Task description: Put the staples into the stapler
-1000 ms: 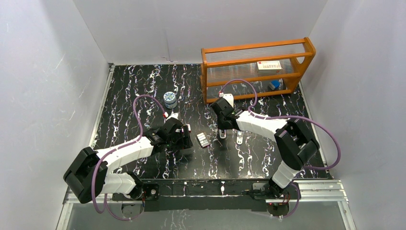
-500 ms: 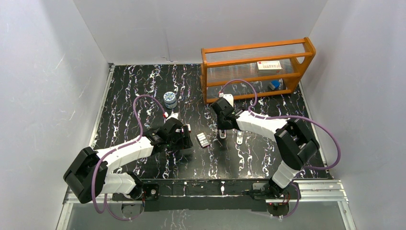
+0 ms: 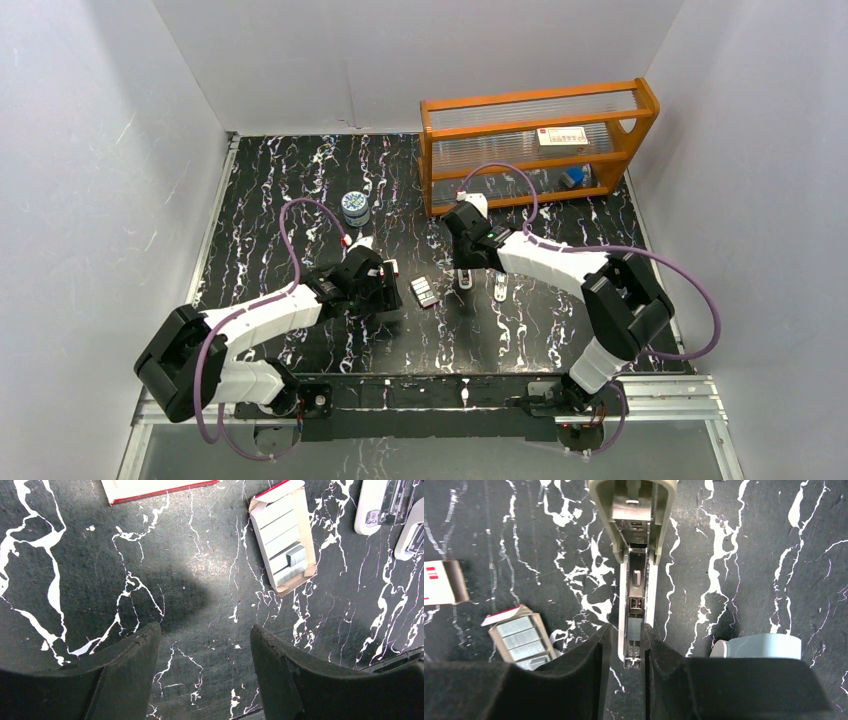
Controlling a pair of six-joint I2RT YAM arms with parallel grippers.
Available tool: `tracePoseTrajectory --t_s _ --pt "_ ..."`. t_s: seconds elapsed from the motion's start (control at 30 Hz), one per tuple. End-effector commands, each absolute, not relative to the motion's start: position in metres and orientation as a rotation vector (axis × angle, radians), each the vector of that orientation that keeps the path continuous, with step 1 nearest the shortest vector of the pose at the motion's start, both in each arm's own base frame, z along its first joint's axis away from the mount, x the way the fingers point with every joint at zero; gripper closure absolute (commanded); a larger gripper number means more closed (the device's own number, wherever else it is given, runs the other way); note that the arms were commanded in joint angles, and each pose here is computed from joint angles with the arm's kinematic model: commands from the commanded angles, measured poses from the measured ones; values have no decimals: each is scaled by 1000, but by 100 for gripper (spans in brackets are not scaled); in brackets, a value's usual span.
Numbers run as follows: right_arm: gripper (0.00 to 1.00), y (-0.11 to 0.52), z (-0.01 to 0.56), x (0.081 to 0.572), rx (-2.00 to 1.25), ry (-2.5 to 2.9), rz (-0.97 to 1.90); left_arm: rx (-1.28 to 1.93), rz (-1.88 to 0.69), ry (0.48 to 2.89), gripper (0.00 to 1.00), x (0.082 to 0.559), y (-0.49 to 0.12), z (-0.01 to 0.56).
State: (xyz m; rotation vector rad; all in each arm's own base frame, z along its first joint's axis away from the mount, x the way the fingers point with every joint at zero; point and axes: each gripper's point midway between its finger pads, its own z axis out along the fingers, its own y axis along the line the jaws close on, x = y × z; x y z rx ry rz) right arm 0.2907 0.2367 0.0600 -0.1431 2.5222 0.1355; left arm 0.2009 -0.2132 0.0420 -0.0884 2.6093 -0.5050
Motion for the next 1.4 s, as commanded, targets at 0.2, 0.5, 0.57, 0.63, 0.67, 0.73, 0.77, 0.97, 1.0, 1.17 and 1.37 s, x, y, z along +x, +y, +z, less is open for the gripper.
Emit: tracePoseTrajectory --t_s 0.2,0.5,0.57,0.63,0.67,0.73,0.77,0.97,1.0,1.17,1.37 --pt "64 273 119 278 -201 2435 354 -107 -494 2508 37 216 -207 69" --pt "70 319 92 244 -335 2508 364 -109 -506 2522 37 208 -204 66" --pt "65 326 87 237 -382 2527 352 -109 -506 2521 37 207 -203 65" --pt "61 331 81 231 -430 2541 348 -110 -505 2521 37 206 -202 64" --pt "60 334 79 230 -445 2545 347 -111 -504 2520 37 205 -201 64" --pt "58 335 75 227 -469 2557 337 -111 -505 2521 37 204 -200 62" --pt "57 334 71 226 -475 2567 323 -112 -502 2523 37 204 -200 61" --pt "54 328 55 225 -495 2597 249 -111 -497 2525 37 203 -199 59" --pt "53 326 53 226 -493 2596 233 -111 -495 2526 37 203 -198 59" --pt "52 322 49 231 -490 2581 187 -113 -494 2530 37 202 -198 56" --pt "57 326 50 239 -504 2547 176 -113 -492 2532 37 203 -198 55"
